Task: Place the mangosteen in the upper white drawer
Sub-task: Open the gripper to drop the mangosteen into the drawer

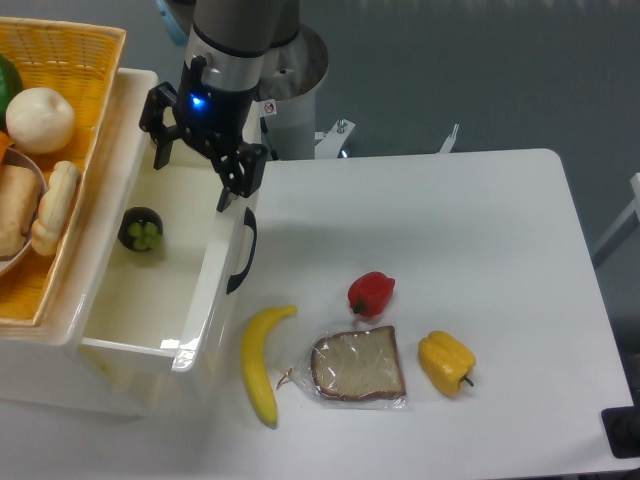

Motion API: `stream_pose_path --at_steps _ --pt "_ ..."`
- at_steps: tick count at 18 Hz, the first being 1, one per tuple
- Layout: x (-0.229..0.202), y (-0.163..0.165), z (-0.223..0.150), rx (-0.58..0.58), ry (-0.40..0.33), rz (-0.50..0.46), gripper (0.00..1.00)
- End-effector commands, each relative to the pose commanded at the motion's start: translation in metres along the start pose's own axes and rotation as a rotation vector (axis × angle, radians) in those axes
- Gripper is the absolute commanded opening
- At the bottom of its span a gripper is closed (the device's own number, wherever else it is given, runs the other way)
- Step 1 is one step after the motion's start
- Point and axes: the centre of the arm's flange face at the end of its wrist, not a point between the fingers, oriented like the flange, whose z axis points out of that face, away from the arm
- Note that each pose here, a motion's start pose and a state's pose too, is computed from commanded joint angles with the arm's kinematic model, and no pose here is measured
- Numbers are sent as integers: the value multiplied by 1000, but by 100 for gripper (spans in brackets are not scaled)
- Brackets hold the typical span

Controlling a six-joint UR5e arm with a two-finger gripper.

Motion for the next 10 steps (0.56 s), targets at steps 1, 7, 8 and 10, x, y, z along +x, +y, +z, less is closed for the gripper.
stream_pose_path --at_steps 1,7,8,10 --pt "-12 5 0 -19 -19 -19 100" --pt "-63 23 14 -183 -180 30 100" --pt "-70 26 19 -214 -194 26 100" --pt "-75 29 20 -255 -223 28 100"
